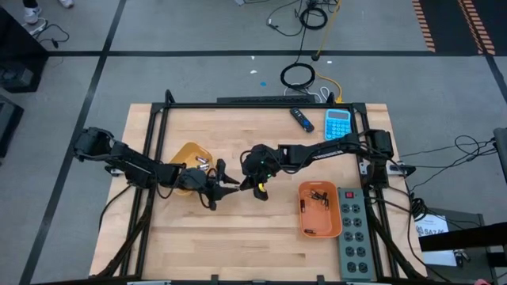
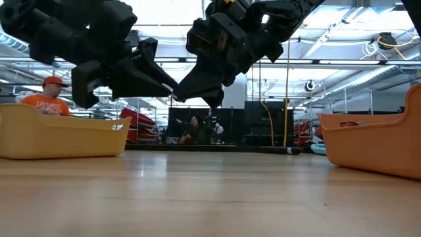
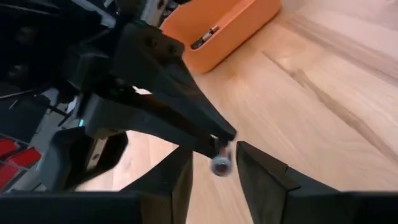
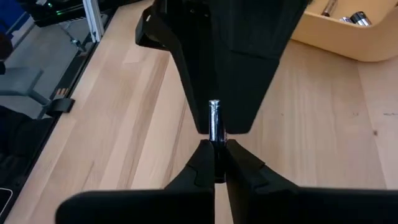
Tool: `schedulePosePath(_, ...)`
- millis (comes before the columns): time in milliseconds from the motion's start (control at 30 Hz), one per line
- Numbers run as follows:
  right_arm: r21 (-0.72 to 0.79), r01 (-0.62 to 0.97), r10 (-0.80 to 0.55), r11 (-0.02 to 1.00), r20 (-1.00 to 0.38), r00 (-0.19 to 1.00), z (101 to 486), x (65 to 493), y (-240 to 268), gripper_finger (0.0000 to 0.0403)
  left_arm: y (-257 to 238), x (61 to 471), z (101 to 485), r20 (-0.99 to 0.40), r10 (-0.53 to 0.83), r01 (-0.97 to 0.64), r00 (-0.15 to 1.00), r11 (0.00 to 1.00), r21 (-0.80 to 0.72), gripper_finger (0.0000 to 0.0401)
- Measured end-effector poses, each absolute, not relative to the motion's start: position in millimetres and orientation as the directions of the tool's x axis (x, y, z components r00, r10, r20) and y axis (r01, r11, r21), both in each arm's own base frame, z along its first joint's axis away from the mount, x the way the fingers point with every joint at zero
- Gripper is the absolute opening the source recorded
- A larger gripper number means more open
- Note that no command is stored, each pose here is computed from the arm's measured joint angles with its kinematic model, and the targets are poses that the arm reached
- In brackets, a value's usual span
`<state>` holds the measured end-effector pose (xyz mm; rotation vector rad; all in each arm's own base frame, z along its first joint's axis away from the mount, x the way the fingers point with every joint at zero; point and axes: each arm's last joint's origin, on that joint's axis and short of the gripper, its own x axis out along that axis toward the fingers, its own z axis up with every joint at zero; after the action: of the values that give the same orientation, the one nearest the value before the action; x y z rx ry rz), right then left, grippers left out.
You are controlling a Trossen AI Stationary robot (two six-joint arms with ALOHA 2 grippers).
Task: Sort batteries
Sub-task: Put the white battery into the yellow bin
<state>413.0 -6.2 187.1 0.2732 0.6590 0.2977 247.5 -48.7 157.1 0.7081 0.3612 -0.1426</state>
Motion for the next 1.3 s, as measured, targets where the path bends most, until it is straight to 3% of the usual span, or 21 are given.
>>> schedulePosePath(300,0.346,-0.174,0.351,0.922,-0.557,0.753,188,413,-8,0.0002,-43,250,158,-0.382,-0.042,0.278,0.923,0.760,0.588,0.0040)
schedulePosePath(467,0.342,-0.169,0.343,0.924,-0.553,0.759,188,413,-8,0.0024,-42,250,158,-0.386,-0.015,0.261,0.922,0.760,0.595,0.0040)
schedulePosePath(700,0.358,-0.163,0.345,0.919,-0.532,0.774,193,413,-10,0.0122,-41,250,158,-0.379,0.019,0.227,0.925,0.772,0.594,0.0040)
schedulePosePath(900,0.333,-0.181,0.335,0.925,-0.497,0.800,229,399,-18,0.0178,-40,249,157,-0.402,0.035,0.214,0.915,0.802,0.557,0.0040)
schedulePosePath(1167,0.173,-0.064,0.156,0.983,-0.590,0.792,275,354,-25,0.0181,-35,218,196,-0.388,0.031,0.109,0.921,0.937,0.333,0.0040)
schedulePosePath(1300,0.146,-0.031,0.111,0.989,-0.578,0.808,271,326,-24,0.0172,-32,193,216,-0.367,0.032,0.041,0.930,0.981,0.191,0.0040)
